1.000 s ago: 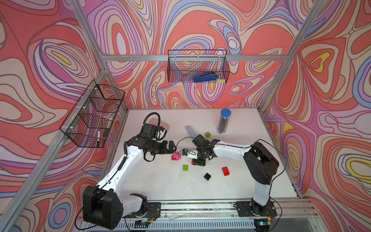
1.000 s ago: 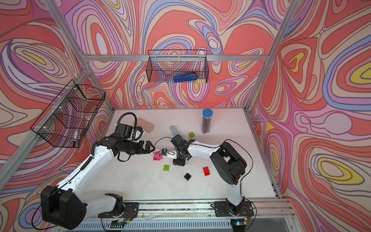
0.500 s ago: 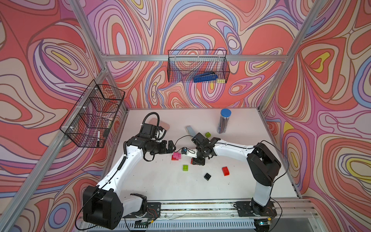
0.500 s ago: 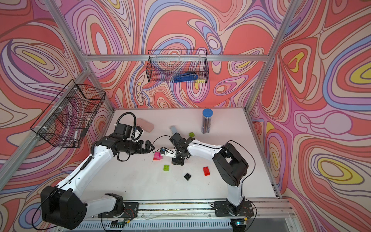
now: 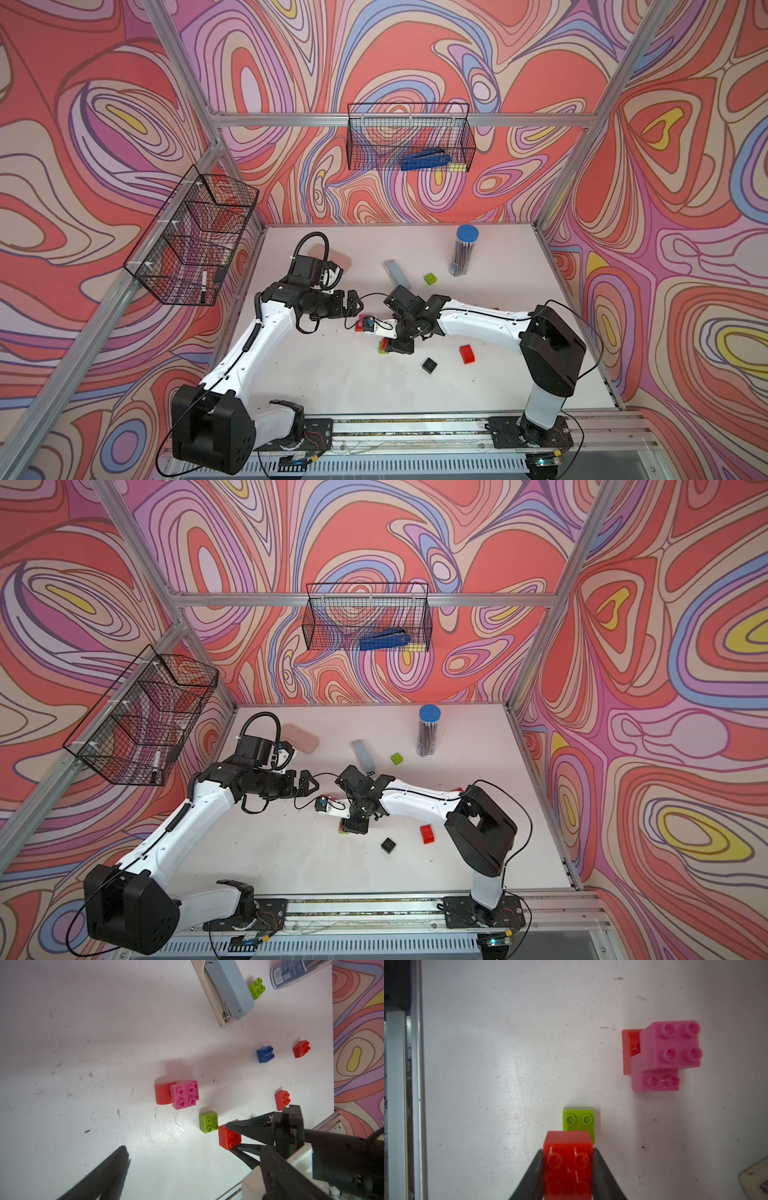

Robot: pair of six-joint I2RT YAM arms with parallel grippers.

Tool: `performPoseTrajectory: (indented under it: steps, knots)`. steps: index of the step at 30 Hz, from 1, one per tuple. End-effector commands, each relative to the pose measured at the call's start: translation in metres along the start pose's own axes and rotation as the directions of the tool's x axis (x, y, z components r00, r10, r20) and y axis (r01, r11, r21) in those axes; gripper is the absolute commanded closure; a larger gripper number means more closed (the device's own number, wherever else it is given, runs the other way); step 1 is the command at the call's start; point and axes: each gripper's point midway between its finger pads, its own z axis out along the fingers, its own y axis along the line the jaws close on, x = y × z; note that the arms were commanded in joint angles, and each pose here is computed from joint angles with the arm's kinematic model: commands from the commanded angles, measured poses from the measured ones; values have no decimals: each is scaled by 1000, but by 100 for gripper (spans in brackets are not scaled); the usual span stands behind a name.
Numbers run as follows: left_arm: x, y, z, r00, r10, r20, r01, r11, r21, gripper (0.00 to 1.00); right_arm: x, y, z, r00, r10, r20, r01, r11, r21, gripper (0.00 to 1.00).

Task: Assemble the letter s with lego
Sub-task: Assemble the lego brick with the lego brick.

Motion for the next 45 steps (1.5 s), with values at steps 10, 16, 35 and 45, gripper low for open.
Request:
performPoseTrajectory:
  steps: [10,16,35,45]
  knots:
    - [3,1,-3,1000,-5,-12,5,1000,1,0,8,-7,18,998,-19,-53,20,1000,15,82]
    - [3,1,-2,1000,4,-9,-4,1000,3,0,12,-7,24,998,-19,-67,20,1000,12,82]
    - [4,1,-1,1000,13,-14,-13,1000,5,0,42,-6,36,975,-12,-223,10,1000,-12,82]
    - [4,1,0,1000,12,-20,-12,1000,7,0,45,3,26,976,-46,-210,39,998,-41,82]
